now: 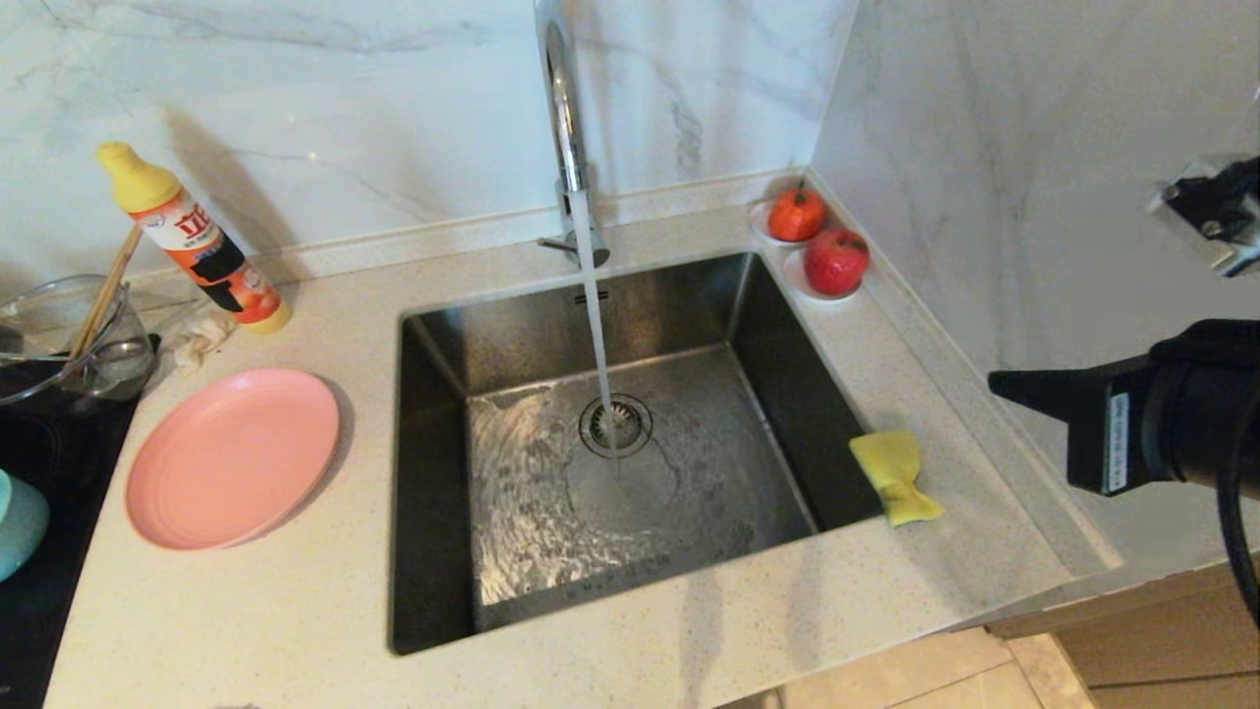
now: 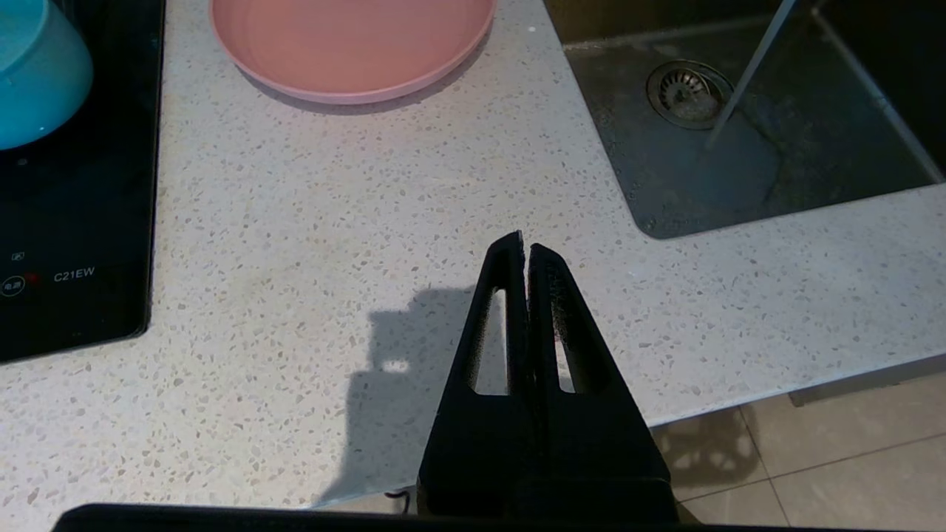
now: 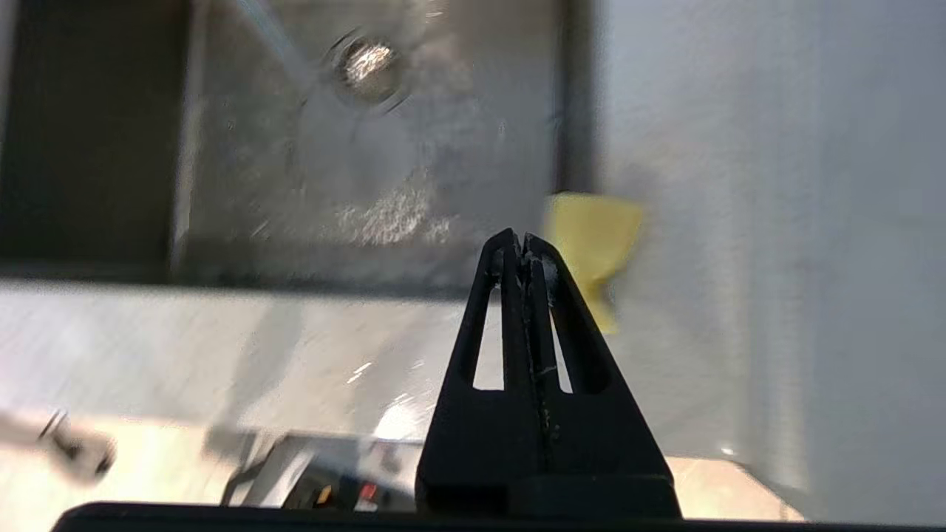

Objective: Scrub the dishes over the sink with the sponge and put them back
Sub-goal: Turn off the faucet

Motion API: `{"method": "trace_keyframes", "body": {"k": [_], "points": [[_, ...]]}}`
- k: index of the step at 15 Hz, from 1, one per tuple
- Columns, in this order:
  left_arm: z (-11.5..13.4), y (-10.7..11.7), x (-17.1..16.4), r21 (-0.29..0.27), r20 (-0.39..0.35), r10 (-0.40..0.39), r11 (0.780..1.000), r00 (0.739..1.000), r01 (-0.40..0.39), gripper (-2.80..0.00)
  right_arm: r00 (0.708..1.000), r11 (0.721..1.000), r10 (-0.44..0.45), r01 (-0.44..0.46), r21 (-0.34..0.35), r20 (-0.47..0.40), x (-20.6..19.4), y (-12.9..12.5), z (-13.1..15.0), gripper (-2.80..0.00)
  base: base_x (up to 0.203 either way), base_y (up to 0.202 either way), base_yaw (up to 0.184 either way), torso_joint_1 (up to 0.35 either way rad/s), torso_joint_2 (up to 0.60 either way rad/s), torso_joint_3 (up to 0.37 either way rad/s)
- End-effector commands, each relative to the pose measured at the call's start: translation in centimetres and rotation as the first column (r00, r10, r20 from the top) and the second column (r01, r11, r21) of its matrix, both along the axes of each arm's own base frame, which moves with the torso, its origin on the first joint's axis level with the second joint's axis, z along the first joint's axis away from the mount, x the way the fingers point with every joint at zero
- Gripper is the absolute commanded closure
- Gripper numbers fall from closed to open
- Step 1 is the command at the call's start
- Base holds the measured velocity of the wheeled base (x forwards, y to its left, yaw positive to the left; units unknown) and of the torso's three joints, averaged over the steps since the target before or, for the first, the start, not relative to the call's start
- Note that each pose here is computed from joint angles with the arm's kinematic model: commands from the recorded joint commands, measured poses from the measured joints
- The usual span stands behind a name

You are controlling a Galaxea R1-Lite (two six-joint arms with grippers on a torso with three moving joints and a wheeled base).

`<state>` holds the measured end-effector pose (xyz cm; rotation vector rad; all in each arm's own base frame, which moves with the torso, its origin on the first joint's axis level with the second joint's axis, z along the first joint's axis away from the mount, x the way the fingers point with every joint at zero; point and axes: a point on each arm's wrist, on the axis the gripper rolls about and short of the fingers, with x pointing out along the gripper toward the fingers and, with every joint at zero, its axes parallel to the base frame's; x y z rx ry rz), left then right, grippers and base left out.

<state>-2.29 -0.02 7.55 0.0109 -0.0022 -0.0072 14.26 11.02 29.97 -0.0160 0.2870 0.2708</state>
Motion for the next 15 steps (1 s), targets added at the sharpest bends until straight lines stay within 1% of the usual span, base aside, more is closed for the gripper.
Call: {"method": "trace_keyframes", "body": {"k": [1, 3, 5, 7, 9, 11, 14, 15], "points": [[0.0, 0.0, 0.0, 0.0, 0.0, 0.0, 1.0, 1.0, 0.0, 0.0, 0.998, 0.999, -0.047, 0.047, 0.013, 0.04, -1.5, -1.2, 0.4, 0.0, 0.0, 0.0, 0.0, 0.0, 0.0, 0.0], [0.0, 0.0, 0.0, 0.0, 0.001, 0.001, 1.0, 1.0, -0.001, 0.0, 0.997, 0.998, -0.066, 0.067, -0.008, 0.04, -2.4, -2.1, -0.4, 0.0, 0.0, 0.0, 0.0, 0.0, 0.0, 0.0], [0.0, 0.0, 0.0, 0.0, 0.001, 0.001, 1.0, 1.0, -0.001, 0.0, 0.998, 0.996, -0.06, 0.061, -0.062, 0.023, -2.5, -2.2, -1.7, 0.0, 0.0, 0.0, 0.0, 0.0, 0.0, 0.0], [0.0, 0.0, 0.0, 0.0, 0.001, 0.001, 1.0, 1.0, -0.001, 0.0, 0.997, 0.995, -0.069, 0.071, -0.067, 0.026, -2.1, -2.1, -1.7, 0.0, 0.0, 0.0, 0.0, 0.0, 0.0, 0.0], [0.0, 0.0, 0.0, 0.0, 0.001, 0.001, 1.0, 1.0, -0.001, 0.0, 0.996, 0.994, -0.084, 0.085, -0.069, 0.02, -0.9, -1.4, -1.8, 0.0, 0.0, 0.0, 0.0, 0.0, 0.0, 0.0], [0.0, 0.0, 0.0, 0.0, 0.001, 0.0, 1.0, 1.0, 0.0, 0.0, 0.993, 0.993, -0.11, 0.113, -0.045, 0.049, 0.1, -0.9, -1.8, 0.0, 0.0, 0.0, 0.0, 0.0, 0.0, 0.0], [0.0, 0.0, 0.0, 0.0, 0.001, 0.0, 1.0, 1.0, 0.0, 0.0, 0.995, 0.994, -0.093, 0.095, -0.052, 0.044, -0.5, -1.1, -2.6, 0.0, 0.0, 0.0, 0.0, 0.0, 0.0, 0.0], [0.0, 0.0, 0.0, 0.0, 0.001, 0.0, 1.0, 1.0, 0.0, 0.0, 0.996, 0.996, -0.074, 0.077, -0.039, 0.054, -1.0, -1.3, -2.7, 0.0, 0.0, 0.0, 0.0, 0.0, 0.0, 0.0]]}}
